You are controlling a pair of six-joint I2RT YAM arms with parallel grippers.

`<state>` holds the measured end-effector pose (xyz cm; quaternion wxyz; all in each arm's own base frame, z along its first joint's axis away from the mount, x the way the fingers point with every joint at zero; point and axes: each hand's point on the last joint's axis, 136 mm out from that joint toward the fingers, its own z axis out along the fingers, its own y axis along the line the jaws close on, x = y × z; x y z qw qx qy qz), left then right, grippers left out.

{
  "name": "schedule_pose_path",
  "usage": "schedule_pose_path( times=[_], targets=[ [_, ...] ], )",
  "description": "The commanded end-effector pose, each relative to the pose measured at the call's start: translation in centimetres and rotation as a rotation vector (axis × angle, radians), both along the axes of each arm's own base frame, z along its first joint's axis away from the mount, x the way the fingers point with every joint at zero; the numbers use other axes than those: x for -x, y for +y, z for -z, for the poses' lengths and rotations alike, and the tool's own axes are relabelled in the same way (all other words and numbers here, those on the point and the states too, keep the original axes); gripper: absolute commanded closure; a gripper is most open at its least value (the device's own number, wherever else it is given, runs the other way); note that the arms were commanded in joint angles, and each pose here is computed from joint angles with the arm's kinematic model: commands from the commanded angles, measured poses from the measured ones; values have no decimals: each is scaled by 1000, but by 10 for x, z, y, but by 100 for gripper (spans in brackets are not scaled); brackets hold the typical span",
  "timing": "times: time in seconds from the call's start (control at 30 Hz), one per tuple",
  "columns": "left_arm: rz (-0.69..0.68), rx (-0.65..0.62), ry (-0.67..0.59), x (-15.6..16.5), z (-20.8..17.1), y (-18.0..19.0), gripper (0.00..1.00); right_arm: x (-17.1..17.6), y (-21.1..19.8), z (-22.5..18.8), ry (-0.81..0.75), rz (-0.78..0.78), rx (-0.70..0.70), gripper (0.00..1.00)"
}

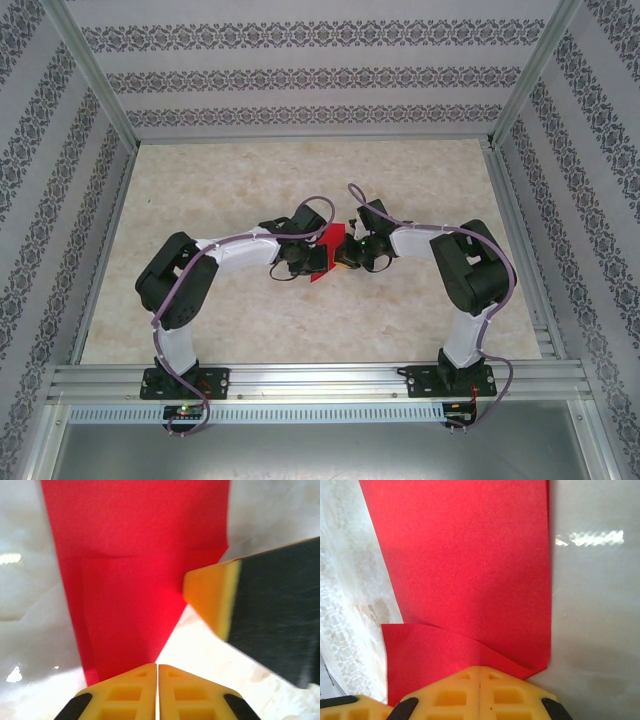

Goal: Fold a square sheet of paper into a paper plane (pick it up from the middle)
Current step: Third fold the triangle at the center of the table.

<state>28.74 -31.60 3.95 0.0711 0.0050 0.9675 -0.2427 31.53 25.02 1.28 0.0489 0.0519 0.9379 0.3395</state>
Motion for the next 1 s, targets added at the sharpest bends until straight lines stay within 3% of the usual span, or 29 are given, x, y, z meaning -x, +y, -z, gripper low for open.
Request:
schedule_pose_path(
  times=[0.0, 0.67, 0.97],
  targets=[
    [1, 14, 9, 4, 8, -4, 90, 9, -17, 24, 58, 20, 101, 100],
    [-39, -74, 56, 24, 37, 24, 91, 11, -20, 28, 72, 22, 112, 100],
    [-26, -90, 95, 49, 42, 39, 91, 12, -22, 31, 77, 22, 119, 100]
  ],
)
